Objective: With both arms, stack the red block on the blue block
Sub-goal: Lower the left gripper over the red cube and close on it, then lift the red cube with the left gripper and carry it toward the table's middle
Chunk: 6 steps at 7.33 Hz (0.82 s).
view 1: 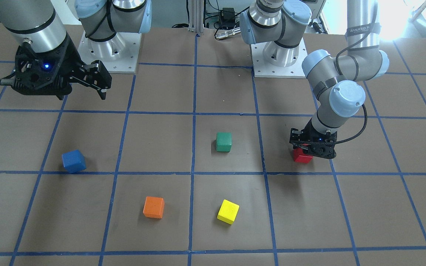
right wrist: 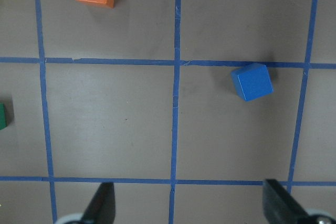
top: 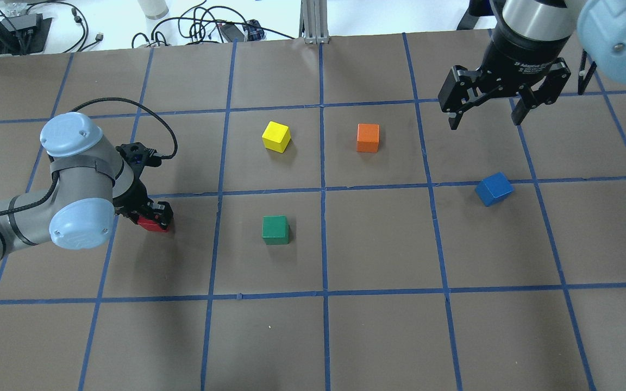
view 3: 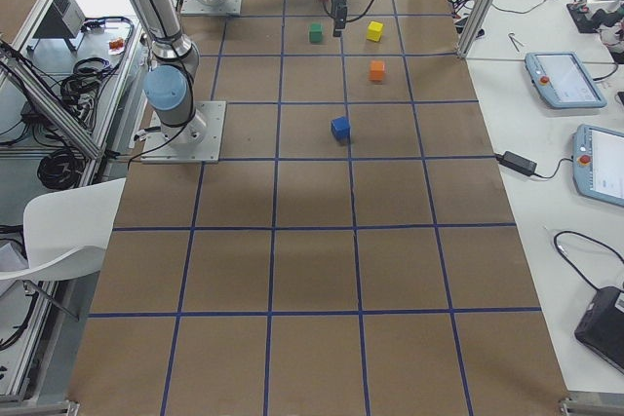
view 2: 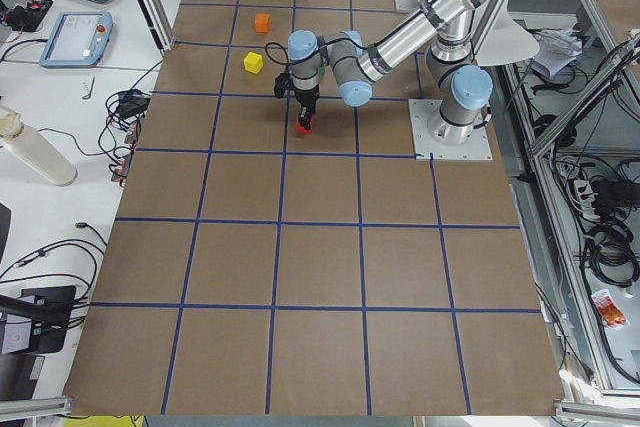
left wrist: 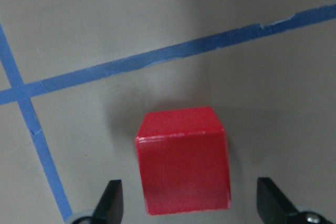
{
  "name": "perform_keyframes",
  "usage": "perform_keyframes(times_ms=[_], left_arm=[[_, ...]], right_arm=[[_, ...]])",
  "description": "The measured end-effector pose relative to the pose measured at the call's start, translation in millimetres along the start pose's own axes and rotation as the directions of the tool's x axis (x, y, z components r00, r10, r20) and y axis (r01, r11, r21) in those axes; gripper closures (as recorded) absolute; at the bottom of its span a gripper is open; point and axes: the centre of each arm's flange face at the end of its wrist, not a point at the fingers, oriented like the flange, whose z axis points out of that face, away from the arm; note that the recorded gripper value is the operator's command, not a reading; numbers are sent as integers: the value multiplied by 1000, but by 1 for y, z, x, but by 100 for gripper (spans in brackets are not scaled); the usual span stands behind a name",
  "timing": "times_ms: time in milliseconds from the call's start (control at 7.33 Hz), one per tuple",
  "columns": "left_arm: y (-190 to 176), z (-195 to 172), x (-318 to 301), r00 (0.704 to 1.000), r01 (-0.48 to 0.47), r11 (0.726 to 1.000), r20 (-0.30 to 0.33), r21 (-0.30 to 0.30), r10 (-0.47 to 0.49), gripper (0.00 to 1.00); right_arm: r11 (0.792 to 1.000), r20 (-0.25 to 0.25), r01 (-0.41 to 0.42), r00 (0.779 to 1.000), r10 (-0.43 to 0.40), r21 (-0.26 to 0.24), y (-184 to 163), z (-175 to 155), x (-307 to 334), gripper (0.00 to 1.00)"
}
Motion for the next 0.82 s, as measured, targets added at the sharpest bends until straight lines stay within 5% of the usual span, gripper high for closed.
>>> perform_keyframes(times_ms=[409, 818], left_arm=[[-10, -25, -9, 996, 53, 998, 67, 18, -54, 91], [-61, -94, 37, 986, 161, 986, 39, 31, -162, 95]], right_arm=[[1000, 0, 0, 1000, 0, -3, 0, 1, 0, 0], [1000, 0, 0, 1000, 0, -3, 1, 0, 0, 0]])
